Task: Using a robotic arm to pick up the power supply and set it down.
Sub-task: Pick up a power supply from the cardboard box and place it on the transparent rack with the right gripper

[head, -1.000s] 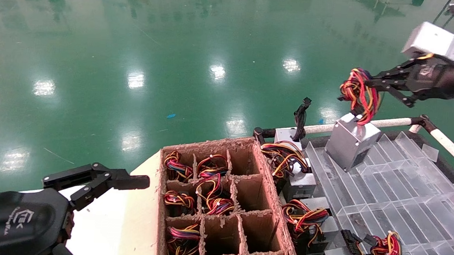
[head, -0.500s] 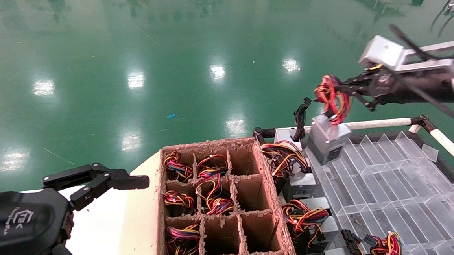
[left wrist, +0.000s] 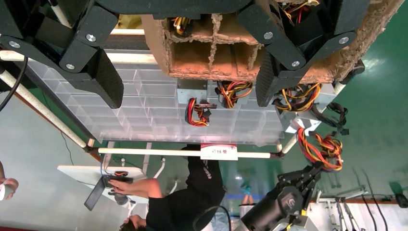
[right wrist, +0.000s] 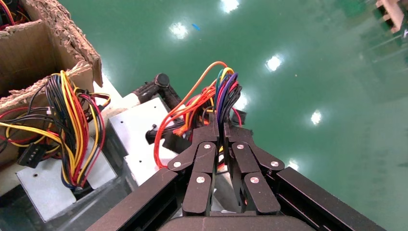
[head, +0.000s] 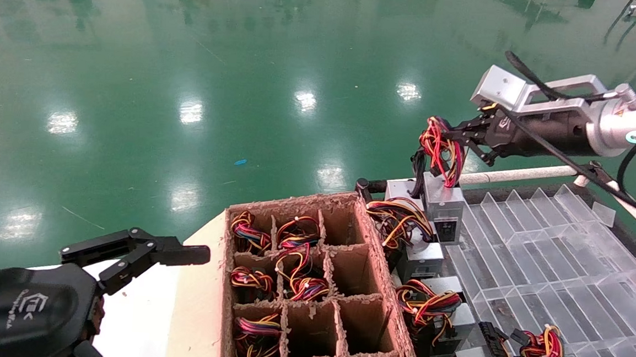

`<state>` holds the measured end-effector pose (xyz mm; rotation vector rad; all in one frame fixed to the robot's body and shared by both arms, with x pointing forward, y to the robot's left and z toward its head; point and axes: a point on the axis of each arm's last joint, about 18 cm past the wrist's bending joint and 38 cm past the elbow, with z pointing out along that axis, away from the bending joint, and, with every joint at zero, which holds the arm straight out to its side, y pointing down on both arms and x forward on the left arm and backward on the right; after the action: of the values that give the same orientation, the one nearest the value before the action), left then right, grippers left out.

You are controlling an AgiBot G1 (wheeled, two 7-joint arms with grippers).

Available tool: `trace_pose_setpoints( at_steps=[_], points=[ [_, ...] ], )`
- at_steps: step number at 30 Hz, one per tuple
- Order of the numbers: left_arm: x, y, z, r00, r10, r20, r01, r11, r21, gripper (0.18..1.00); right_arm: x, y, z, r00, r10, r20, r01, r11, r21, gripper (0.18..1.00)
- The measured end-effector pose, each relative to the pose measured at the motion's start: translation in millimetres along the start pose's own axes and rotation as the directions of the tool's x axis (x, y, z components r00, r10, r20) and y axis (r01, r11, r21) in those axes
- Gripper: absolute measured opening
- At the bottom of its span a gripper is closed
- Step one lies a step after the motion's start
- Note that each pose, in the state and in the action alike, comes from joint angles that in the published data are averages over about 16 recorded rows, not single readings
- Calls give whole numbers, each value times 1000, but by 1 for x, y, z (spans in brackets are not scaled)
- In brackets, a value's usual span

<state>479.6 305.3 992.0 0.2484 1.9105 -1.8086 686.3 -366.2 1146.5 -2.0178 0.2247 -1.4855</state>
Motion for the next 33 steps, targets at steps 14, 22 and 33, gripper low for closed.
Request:
trace_pose_setpoints(
  at_steps=[14, 22, 33],
  points=[
    [0, 0, 0, 1000, 0, 0, 0, 1000, 0, 1000, -9, 15, 2, 999, 50, 4, -50, 998, 29, 193],
    [0, 0, 0, 1000, 0, 0, 0, 1000, 0, 1000, -9, 17, 2, 998, 57, -7, -56, 997, 59, 193],
    [0, 0, 0, 1000, 0, 0, 0, 1000, 0, 1000, -17, 34, 5, 995, 98, -13, -97, 992, 77, 193]
  ],
)
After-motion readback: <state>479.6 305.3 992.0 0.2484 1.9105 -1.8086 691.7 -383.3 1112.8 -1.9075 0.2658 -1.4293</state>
